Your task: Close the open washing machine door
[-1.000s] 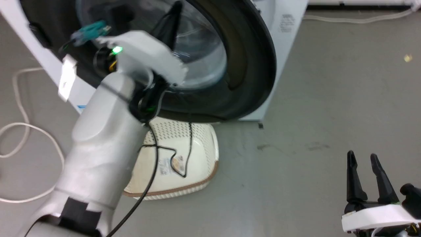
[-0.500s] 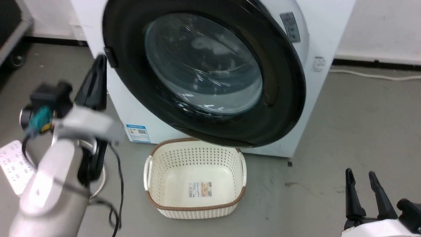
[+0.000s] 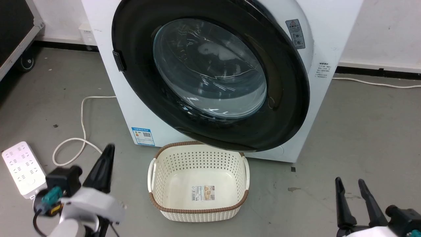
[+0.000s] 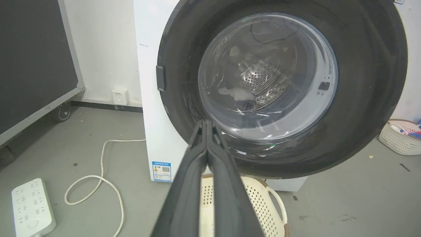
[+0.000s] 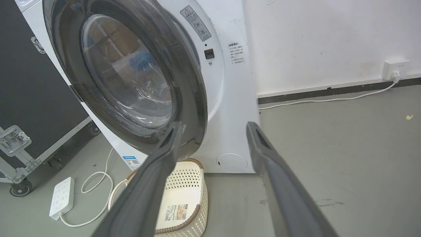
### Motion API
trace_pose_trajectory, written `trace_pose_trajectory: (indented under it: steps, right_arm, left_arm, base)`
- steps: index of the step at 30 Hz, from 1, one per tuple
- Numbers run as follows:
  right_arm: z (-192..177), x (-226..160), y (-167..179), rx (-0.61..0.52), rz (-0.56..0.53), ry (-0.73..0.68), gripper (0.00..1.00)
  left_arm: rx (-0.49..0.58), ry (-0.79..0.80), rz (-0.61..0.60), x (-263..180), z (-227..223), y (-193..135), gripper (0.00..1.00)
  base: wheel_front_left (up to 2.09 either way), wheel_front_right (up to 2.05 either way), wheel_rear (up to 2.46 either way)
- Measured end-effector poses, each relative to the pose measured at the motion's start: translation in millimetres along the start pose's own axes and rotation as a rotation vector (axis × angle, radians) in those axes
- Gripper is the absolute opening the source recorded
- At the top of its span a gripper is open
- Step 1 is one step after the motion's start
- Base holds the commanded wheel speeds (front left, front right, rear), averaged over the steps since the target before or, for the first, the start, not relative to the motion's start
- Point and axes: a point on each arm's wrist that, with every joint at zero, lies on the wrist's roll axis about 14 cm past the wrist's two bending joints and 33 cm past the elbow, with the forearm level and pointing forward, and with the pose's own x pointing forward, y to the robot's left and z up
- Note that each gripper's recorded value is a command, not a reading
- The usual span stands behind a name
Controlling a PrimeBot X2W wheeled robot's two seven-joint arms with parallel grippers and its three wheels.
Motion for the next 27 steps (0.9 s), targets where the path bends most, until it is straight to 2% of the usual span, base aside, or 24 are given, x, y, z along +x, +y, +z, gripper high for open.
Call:
trace_pose_trajectory:
  steps: [1, 3, 4, 5, 7, 8, 9, 10, 18, 21, 27]
  right_arm:
    - [0.0, 0.0, 0.0, 0.000, 0.000, 0.000, 1.00]
    - [-5.5, -3.3, 2.5, -0.029, 0.012, 0.020, 1.00]
    - [-5.5, -3.3, 2.5, -0.029, 0.012, 0.020, 1.00]
    - [-6.0, -3.9, 2.7, -0.032, 0.013, 0.021, 1.00]
    - [-6.3, -4.5, 2.5, -0.036, 0.012, 0.023, 1.00]
    - [-6.3, -4.5, 2.5, -0.036, 0.012, 0.023, 0.55]
    - [-6.4, -4.7, 2.1, -0.039, 0.012, 0.024, 0.20]
    - [-7.1, -4.8, 2.4, -0.045, 0.014, 0.026, 0.00]
    - [-11.5, 8.8, 22.3, -0.042, 0.073, 0.055, 0.00]
    - [-10.0, 36.7, 38.0, -0.049, 0.119, 0.066, 0.00]
    - [-13.1, 76.8, 46.5, -0.072, 0.139, 0.086, 0.00]
  left_arm:
    - [0.000, 0.000, 0.000, 0.0, 0.0, 0.0, 0.00]
    - [-0.039, 0.026, 0.073, -11.1, -11.2, 10.9, 0.00]
    - [-0.039, 0.026, 0.073, -11.1, -11.2, 10.9, 0.58]
    - [-0.036, 0.027, 0.077, -12.6, -11.7, 10.5, 1.00]
    - [-0.037, 0.024, 0.077, -13.1, -11.1, 9.4, 1.00]
    - [-0.037, 0.024, 0.077, -13.1, -11.1, 9.4, 1.00]
    - [-0.038, 0.020, 0.078, -13.1, -10.1, 9.1, 1.00]
    - [-0.034, 0.014, 0.080, -13.5, -8.2, 8.6, 1.00]
    - [-0.008, -0.004, 0.078, -15.6, -3.1, 5.7, 1.00]
    - [-0.001, -0.018, 0.077, -15.5, 0.0, 5.7, 1.00]
    - [-0.005, -0.009, 0.095, -16.4, -4.1, 11.3, 1.00]
  base:
    - [0.00, 0.00, 0.00]
    - [0.00, 0.00, 0.00]
    - [0.00, 0.00, 0.00]
    - [0.00, 0.00, 0.00]
    - [0.00, 0.00, 0.00]
    - [0.00, 0.00, 0.00]
    - [0.00, 0.00, 0.00]
    - [0.00, 0.00, 0.00]
    - [0.00, 0.00, 0.00]
    - [0.00, 0.00, 0.00]
    - [0.00, 0.00, 0.00]
